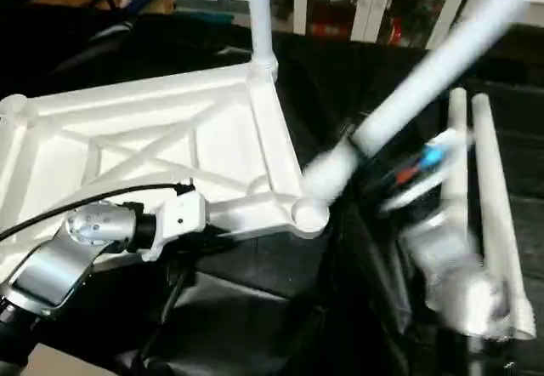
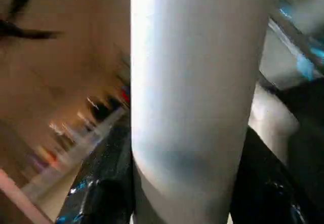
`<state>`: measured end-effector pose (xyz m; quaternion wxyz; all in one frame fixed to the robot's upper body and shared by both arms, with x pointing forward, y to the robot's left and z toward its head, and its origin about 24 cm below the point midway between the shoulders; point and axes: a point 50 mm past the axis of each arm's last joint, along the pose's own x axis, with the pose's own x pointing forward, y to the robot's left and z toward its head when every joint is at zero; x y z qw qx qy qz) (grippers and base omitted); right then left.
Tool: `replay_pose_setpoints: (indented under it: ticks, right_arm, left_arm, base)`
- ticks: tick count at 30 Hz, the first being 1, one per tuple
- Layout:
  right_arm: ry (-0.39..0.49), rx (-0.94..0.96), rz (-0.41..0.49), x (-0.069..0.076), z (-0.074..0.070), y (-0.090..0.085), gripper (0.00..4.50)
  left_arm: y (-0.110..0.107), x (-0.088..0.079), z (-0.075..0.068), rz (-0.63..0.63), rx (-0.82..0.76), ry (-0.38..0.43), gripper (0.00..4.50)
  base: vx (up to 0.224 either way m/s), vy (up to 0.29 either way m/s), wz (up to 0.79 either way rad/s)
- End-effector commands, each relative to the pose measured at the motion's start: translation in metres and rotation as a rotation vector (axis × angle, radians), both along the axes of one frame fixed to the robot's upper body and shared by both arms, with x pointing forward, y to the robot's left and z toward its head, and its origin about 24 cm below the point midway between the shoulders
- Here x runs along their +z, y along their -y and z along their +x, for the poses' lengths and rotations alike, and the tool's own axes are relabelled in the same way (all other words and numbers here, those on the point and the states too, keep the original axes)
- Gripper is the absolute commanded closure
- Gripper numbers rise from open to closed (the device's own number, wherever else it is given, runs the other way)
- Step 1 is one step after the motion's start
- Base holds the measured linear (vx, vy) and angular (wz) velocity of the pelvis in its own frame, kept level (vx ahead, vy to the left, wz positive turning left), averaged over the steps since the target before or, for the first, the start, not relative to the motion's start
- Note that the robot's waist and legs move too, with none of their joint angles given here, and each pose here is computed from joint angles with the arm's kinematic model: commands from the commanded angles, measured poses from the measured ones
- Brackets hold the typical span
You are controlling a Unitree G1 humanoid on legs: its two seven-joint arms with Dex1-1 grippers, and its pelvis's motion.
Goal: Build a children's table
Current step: Insert table leg to table base
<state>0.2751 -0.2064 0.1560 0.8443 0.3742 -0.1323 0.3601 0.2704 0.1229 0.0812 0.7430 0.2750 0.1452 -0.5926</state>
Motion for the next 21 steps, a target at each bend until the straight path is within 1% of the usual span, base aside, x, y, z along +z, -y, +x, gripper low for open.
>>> replay_pose_setpoints:
  ticks: [1, 2, 4, 5, 6, 8, 11, 13, 14, 15, 16, 17, 19, 21]
  right_arm:
    - [0.079, 0.070, 0.103, 0.025, -0.007, -0.002, 2.70]
    - [0.089, 0.084, 0.126, 0.029, -0.008, -0.002, 2.70]
    - [0.122, 0.161, 0.223, 0.042, -0.013, -0.004, 2.70]
    - [0.131, 0.195, 0.258, 0.046, -0.015, -0.005, 2.70]
    - [0.131, 0.195, 0.258, 0.046, -0.015, -0.005, 2.70]
    - [0.139, 0.305, 0.321, 0.053, -0.023, -0.007, 2.70]
    - [0.142, 0.402, 0.396, 0.059, -0.031, -0.008, 2.70]
    - [0.172, 0.457, 0.502, 0.066, -0.036, -0.009, 2.70]
    - [0.193, 0.471, 0.540, 0.068, -0.038, -0.009, 2.70]
    - [0.193, 0.471, 0.540, 0.068, -0.038, -0.009, 2.70]
    - [0.233, 0.499, 0.571, 0.071, -0.041, -0.010, 2.70]
    - [0.254, 0.516, 0.577, 0.073, -0.043, -0.011, 2.70]
    - [0.303, 0.561, 0.576, 0.076, -0.047, -0.012, 2.70]
    - [0.329, 0.589, 0.574, 0.077, -0.049, -0.013, 2.70]
  left_arm:
    - [-0.005, -0.023, -0.005, 0.039, 0.046, -0.079, 4.50]
    - [-0.005, -0.023, -0.005, 0.039, 0.046, -0.079, 4.50]
    - [-0.005, -0.023, -0.005, 0.042, 0.046, -0.079, 4.50]
    - [-0.005, -0.024, -0.005, 0.043, 0.046, -0.078, 4.50]
    - [-0.005, -0.024, -0.005, 0.043, 0.046, -0.078, 4.50]
    - [-0.005, -0.024, -0.005, 0.043, 0.047, -0.079, 4.50]
    - [-0.005, -0.025, -0.006, 0.044, 0.047, -0.081, 4.50]
    - [-0.005, -0.025, -0.007, 0.043, 0.049, -0.083, 4.50]
    - [-0.005, -0.025, -0.006, 0.041, 0.052, -0.083, 4.50]
    - [-0.005, -0.025, -0.006, 0.041, 0.052, -0.083, 4.50]
    - [-0.005, -0.025, -0.007, 0.039, 0.054, -0.083, 4.50]
    - [-0.005, -0.025, -0.007, 0.038, 0.055, -0.083, 4.50]
    - [-0.004, -0.025, -0.008, 0.036, 0.056, -0.084, 4.50]
    - [-0.004, -0.026, -0.008, 0.035, 0.057, -0.085, 4.50]
  base:
    - [0.000, 0.000, 0.00]
    - [0.000, 0.000, 0.00]
    - [0.000, 0.000, 0.00]
    - [0.000, 0.000, 0.00]
    - [0.000, 0.000, 0.00]
    - [0.000, 0.000, 0.00]
    - [0.000, 0.000, 0.00]
    - [0.000, 0.000, 0.00]
    - [0.000, 0.000, 0.00]
    - [0.000, 0.000, 0.00]
    - [0.000, 0.000, 0.00]
    - [0.000, 0.000, 0.00]
    - [0.000, 0.000, 0.00]
    - [0.000, 0.000, 0.00]
